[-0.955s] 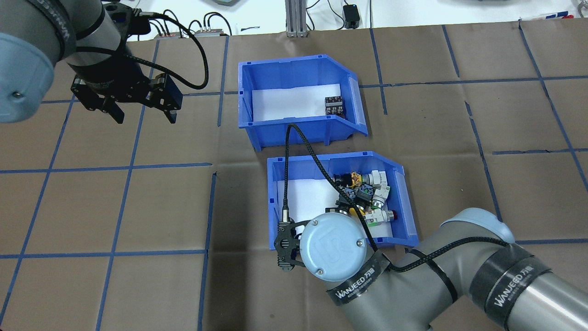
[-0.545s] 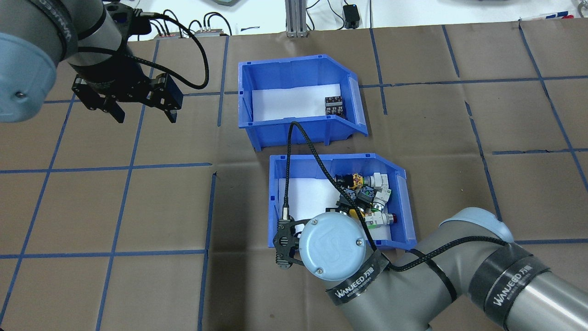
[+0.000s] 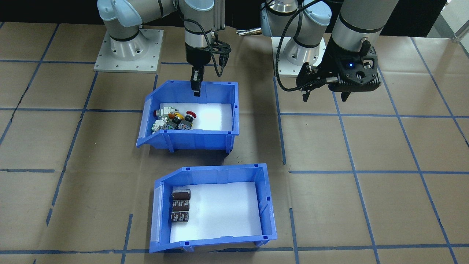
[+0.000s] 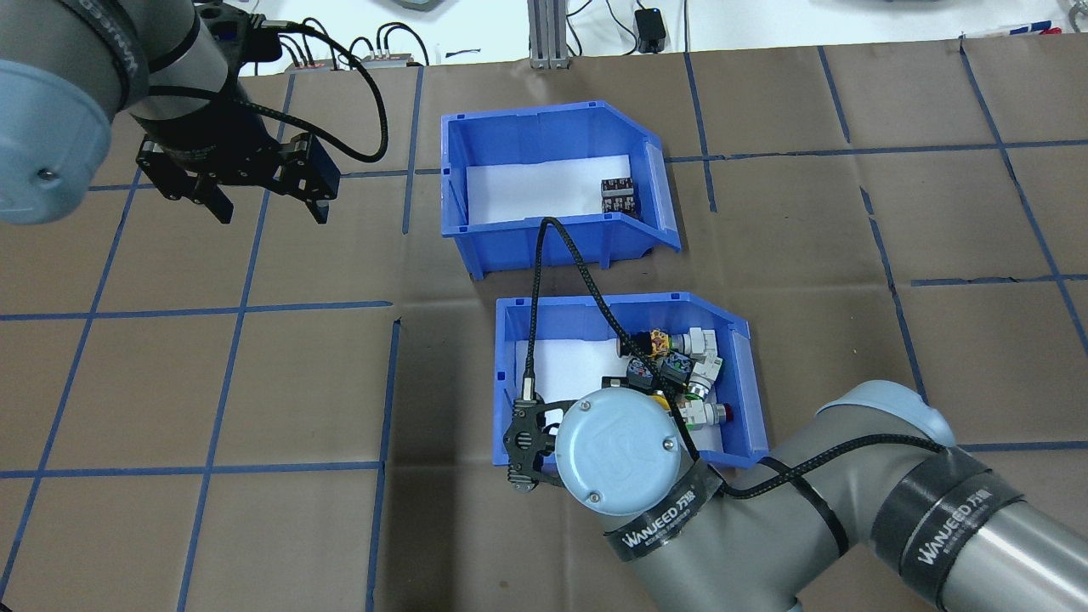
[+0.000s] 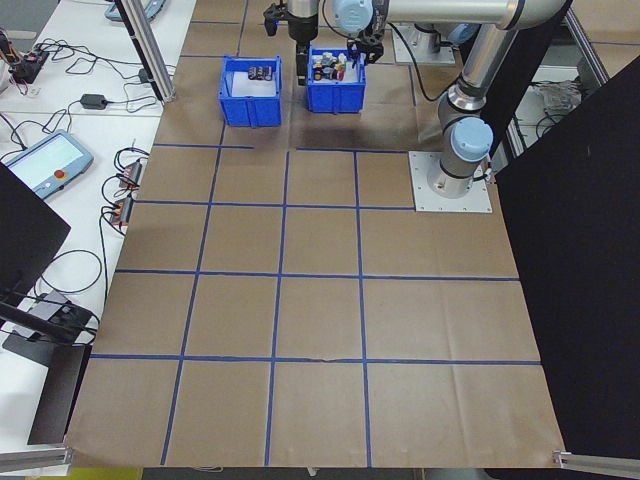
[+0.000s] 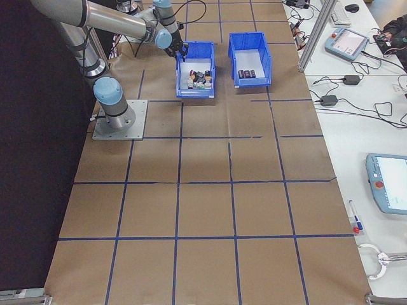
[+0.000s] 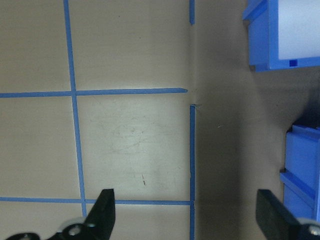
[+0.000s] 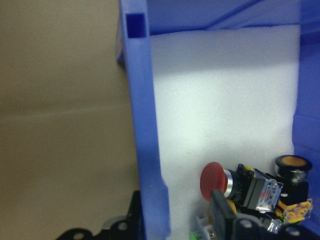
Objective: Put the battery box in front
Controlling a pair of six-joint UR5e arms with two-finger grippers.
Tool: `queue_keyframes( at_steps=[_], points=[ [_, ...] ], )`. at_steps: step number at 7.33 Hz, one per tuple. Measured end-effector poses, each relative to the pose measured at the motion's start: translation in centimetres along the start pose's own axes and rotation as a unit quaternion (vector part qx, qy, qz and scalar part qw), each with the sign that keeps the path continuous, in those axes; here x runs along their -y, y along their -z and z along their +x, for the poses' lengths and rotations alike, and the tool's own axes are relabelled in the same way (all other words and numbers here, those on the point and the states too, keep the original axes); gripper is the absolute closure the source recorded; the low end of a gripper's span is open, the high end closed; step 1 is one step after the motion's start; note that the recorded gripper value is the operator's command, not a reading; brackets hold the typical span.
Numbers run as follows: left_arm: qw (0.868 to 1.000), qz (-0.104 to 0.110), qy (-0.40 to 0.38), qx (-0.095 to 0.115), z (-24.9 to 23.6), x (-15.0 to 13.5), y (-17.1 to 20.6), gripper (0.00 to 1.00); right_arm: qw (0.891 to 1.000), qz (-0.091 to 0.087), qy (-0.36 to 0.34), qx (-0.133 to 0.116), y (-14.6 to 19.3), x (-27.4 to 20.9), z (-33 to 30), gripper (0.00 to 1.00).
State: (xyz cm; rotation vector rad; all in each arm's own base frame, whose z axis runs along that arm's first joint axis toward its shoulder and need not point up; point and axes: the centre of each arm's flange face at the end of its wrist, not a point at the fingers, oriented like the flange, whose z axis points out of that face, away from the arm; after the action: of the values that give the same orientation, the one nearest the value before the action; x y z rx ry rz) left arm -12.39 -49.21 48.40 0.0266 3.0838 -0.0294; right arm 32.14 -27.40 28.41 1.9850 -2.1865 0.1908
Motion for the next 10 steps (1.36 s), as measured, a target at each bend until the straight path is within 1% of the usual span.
queue_keyframes(
  at_steps=[1,3,4,5,6,7,8,9,10],
  points=[
    [1.0,0.0,0.001,0.0,0.0,0.0,0.0,0.01,1.0,0.005,-0.004,-0.008,1.0,-0.2,0.6,0.0],
    [1.0,0.0,0.001,0.0,0.0,0.0,0.0,0.01,1.0,0.007,-0.022,-0.018,4.2,-1.9,2.3,0.0],
    [1.0,0.0,0.002,0.0,0.0,0.0,0.0,0.01,0.998,0.009,-0.053,-0.03,5.9,-3.8,4.1,0.0],
    [1.0,0.001,0.002,0.0,0.0,0.0,0.1,0.01,0.994,0.013,-0.1,-0.045,7.4,-6.6,6.4,0.0],
    [1.0,0.003,0.0,0.001,0.0,-0.2,0.3,0.01,0.986,0.017,-0.159,-0.051,8.4,-10.0,8.7,0.0],
    [1.0,0.004,-0.001,0.001,-0.1,-0.3,0.4,0.01,0.974,0.022,-0.219,-0.042,8.9,-13.1,10.6,0.0],
    [1.0,0.004,-0.002,0.002,-0.1,-0.4,0.5,0.01,0.958,0.025,-0.283,-0.026,9.5,-15.8,12.4,0.0],
    [1.0,0.004,-0.002,0.002,-0.1,-0.3,0.5,0.01,0.93,0.024,-0.367,-0.01,10.8,-17.8,14.2,0.0],
    [1.0,0.005,-0.002,0.002,-0.1,-0.3,0.5,0.01,0.892,0.026,-0.451,0.0,11.9,-18.7,15.7,0.0]
  ],
)
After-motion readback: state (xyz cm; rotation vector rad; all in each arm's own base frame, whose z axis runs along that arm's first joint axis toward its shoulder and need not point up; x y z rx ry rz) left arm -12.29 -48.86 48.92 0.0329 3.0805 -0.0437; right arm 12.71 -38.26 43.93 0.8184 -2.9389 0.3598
